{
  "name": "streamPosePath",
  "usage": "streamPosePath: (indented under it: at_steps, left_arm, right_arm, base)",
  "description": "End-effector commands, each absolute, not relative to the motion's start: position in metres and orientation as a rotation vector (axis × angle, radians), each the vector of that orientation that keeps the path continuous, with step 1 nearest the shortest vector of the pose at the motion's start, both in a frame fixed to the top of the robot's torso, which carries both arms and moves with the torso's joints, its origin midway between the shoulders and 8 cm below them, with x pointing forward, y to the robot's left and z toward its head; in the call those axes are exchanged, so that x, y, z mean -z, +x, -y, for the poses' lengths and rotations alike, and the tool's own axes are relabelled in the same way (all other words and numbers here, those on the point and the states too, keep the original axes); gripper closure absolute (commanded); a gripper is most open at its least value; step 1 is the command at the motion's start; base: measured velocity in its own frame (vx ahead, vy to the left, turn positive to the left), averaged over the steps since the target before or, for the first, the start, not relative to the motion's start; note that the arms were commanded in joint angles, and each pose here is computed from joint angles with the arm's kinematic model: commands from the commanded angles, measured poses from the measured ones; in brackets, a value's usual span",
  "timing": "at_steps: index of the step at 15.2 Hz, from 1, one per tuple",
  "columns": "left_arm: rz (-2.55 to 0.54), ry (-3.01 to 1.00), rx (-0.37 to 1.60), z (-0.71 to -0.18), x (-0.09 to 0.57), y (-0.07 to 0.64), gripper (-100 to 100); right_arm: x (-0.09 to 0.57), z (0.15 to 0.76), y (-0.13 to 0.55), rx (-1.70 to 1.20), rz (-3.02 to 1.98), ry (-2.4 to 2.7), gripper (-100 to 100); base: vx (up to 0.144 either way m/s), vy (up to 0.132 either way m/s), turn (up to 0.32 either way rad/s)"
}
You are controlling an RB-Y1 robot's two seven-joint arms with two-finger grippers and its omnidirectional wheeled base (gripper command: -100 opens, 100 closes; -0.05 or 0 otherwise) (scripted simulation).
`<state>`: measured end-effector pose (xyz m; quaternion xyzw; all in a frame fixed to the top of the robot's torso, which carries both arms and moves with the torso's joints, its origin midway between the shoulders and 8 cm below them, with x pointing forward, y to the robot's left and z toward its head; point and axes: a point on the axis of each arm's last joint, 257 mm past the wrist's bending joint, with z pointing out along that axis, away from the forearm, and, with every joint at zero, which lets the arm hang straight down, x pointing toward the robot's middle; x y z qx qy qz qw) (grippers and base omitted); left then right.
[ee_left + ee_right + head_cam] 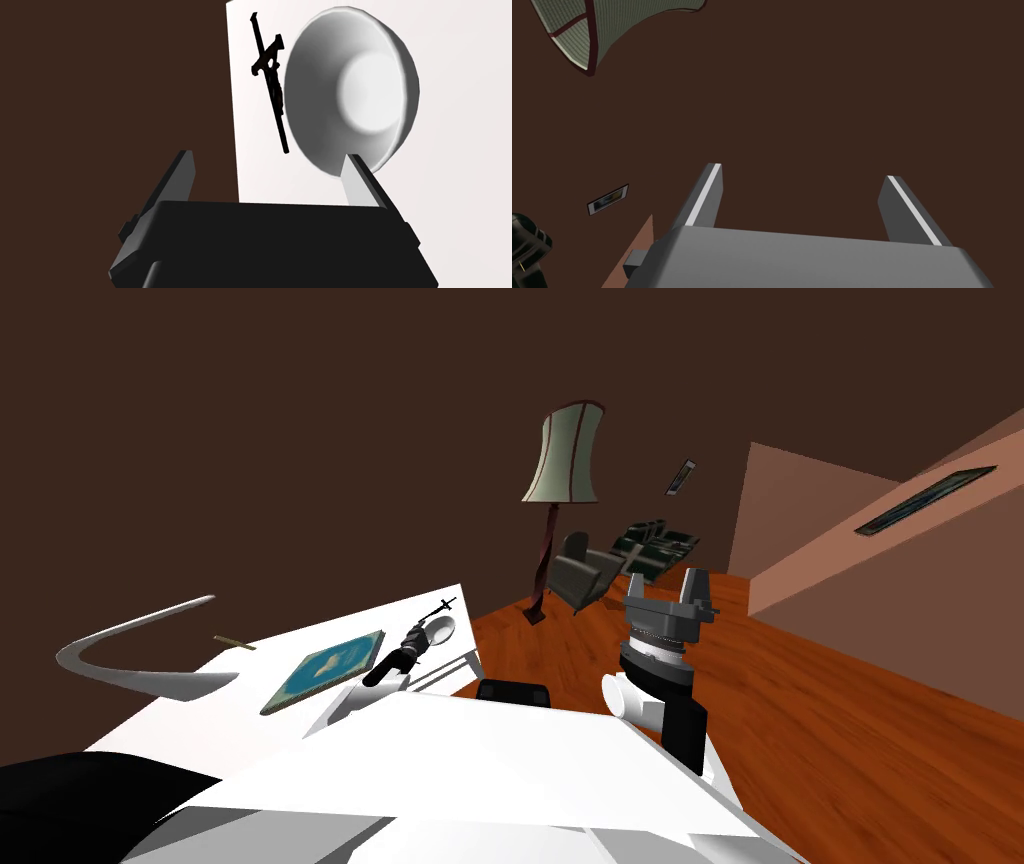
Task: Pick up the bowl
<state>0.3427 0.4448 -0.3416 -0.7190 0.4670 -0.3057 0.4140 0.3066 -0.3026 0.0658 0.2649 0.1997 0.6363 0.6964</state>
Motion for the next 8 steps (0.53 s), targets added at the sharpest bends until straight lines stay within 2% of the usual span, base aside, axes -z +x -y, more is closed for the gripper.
streamPosePath:
  at_steps: [1,8]
  left_arm:
    - [-1.172,-1.845,0.743,-0.448,0.349,0.337,-100]
    - [-1.119,-2.048,0.606,-0.471,0.393,0.300,-100]
  right_arm:
    - [-0.066,0.303,0.307,-1.419,-0.445,0.591,0]
    - [-0.066,0.303,0.307,-1.419,-0.445,0.591,0]
  base:
    - [0.027,-0.029,-0.039]
    - [0.036,-0.035,-0.114]
